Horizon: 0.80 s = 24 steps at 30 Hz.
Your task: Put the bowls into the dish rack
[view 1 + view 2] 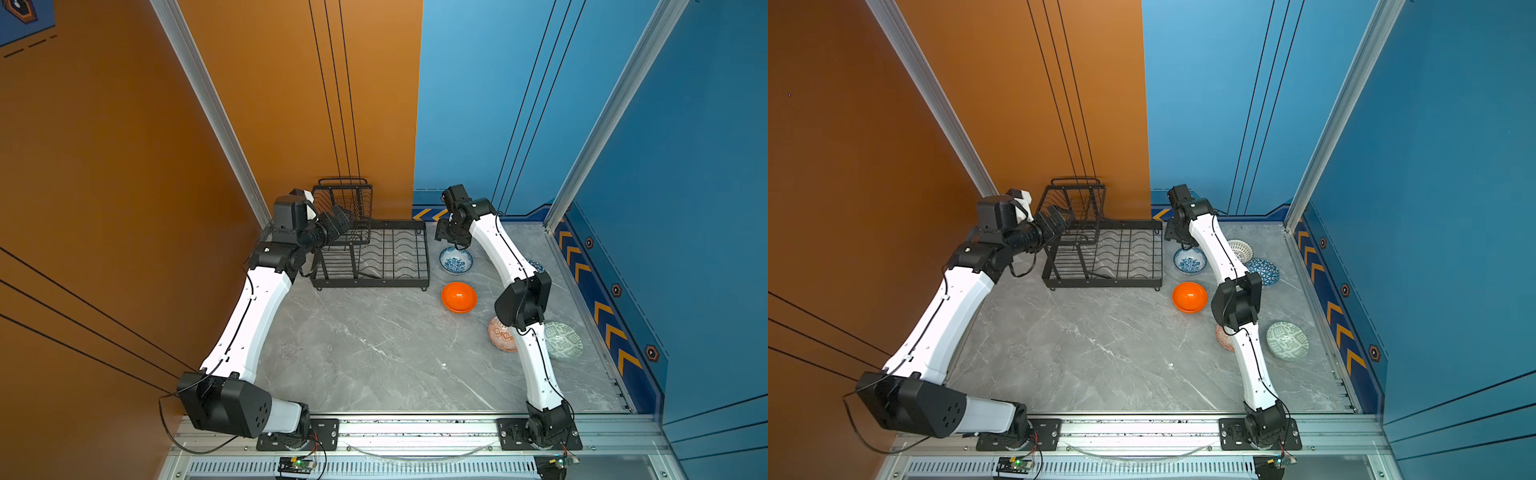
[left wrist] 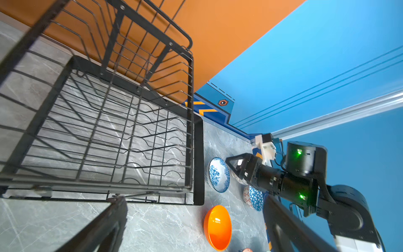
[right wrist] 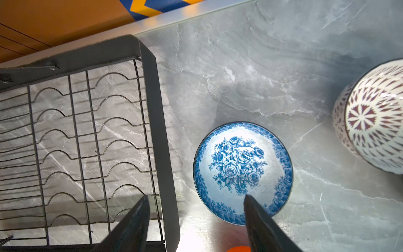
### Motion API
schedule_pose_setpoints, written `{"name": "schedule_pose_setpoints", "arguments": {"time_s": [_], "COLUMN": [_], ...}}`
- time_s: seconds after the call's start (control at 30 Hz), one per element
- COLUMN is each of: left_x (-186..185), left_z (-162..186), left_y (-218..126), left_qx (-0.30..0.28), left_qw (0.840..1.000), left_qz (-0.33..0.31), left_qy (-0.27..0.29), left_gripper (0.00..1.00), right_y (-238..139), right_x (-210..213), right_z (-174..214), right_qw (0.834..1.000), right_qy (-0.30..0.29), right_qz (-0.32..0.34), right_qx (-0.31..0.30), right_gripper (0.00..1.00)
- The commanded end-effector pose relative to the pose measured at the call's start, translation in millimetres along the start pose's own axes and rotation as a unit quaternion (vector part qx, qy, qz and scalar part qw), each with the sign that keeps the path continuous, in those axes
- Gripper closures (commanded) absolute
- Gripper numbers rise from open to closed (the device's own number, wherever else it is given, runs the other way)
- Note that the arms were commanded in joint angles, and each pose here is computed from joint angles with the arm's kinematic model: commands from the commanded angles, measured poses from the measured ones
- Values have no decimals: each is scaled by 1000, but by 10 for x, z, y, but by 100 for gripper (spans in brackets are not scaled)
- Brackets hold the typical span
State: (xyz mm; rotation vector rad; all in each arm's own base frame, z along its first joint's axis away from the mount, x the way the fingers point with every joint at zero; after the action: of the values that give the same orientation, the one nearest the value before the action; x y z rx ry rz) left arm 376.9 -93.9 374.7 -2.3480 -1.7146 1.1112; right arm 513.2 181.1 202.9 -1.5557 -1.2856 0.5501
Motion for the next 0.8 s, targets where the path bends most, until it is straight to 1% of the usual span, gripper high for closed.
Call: {"name": "schedule_pose_setpoints", "arguments": {"time_s": [0.0, 0.13, 0.37, 0.57, 0.77], "left_x": [-282, -479, -760, -772, -772], "left_z": [39, 177, 359, 400, 421], "left_y": [-17, 95, 291, 334, 358], "left_qx": [7, 31, 65, 72, 75], "left_qw": [997, 991, 979, 978, 977], "left_qz": [41, 54, 79, 78, 78], "left_qy": [66, 119, 174, 178, 182], "left_gripper": [2, 2, 2, 2, 2], "right_y": [212, 355, 556, 667, 787], "right_x": [-97, -164, -191, -233, -250], "right_z": [102, 154, 218, 214, 219], "right_qw": [999, 997, 994, 992, 989], "right_qy": [22, 51, 82, 98, 116], "right_qz": [30, 35, 37, 35, 29], "right_qx": [20, 43, 64, 74, 83], "right_gripper": [31, 31, 35, 39, 42]}}
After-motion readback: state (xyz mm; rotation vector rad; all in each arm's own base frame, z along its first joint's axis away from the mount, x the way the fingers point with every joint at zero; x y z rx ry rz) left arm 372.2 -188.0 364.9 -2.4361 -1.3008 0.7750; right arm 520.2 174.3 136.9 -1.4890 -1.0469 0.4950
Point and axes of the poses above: each gripper's point midway between its finger pads, its own y axis out along the fingers, its own x axis along the line the jaws close on, z = x × y, the point moved 5 cm from there along -y, back along the fingers, and after that the axes turned 11 degrees about y, right-handed, at the moved point
